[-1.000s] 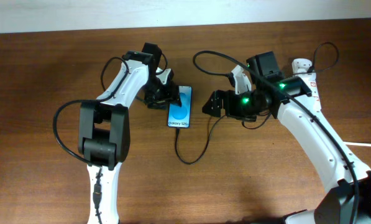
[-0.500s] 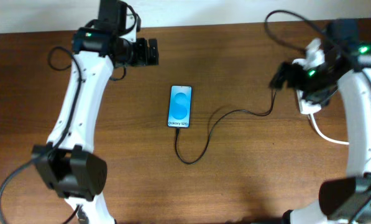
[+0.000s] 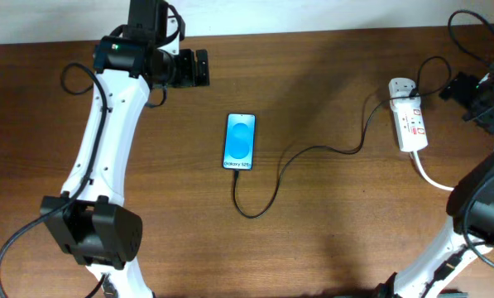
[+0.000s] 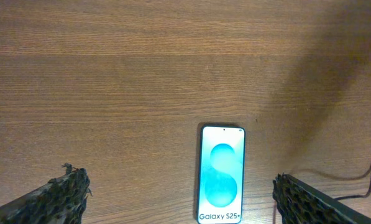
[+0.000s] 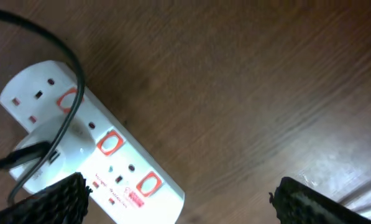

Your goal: Plug charger to phone and switch on socket

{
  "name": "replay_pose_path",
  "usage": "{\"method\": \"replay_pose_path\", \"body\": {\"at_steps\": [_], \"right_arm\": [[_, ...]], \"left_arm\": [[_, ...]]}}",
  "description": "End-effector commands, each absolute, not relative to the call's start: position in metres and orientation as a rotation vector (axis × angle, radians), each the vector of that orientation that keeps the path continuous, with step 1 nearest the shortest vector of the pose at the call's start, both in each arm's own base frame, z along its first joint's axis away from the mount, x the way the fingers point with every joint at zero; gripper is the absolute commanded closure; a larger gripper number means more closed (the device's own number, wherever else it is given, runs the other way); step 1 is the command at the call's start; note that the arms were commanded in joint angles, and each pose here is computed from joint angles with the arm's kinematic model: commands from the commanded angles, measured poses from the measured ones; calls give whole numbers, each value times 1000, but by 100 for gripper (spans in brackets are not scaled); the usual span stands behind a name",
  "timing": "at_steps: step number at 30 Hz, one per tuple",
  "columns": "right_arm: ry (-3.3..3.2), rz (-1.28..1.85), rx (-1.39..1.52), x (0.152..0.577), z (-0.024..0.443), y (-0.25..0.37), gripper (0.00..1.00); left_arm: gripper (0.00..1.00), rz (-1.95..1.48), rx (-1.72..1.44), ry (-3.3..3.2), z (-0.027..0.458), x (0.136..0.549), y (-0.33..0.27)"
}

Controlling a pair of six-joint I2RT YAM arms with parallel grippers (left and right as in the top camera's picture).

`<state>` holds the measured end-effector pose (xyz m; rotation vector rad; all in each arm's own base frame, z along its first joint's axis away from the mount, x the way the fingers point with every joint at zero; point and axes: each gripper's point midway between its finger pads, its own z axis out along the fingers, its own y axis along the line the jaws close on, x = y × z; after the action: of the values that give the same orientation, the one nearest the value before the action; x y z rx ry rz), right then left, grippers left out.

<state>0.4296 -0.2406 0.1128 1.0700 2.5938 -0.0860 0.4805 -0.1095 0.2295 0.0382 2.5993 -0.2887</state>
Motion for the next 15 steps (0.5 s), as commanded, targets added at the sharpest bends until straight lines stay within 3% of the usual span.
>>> {"method": "replay_pose_path", "body": {"at_steps": [1, 9, 15], "right_arm": [[2598, -98, 1061, 437, 100, -247, 2], [2658, 67, 1061, 454, 41, -235, 2], [2666, 106, 1059, 456, 31, -231, 2]], "left_arm": [[1, -273, 38, 2607, 225, 481, -109], [1, -273, 38, 2607, 225, 481, -109], [1, -273, 38, 2607, 225, 481, -109]]}}
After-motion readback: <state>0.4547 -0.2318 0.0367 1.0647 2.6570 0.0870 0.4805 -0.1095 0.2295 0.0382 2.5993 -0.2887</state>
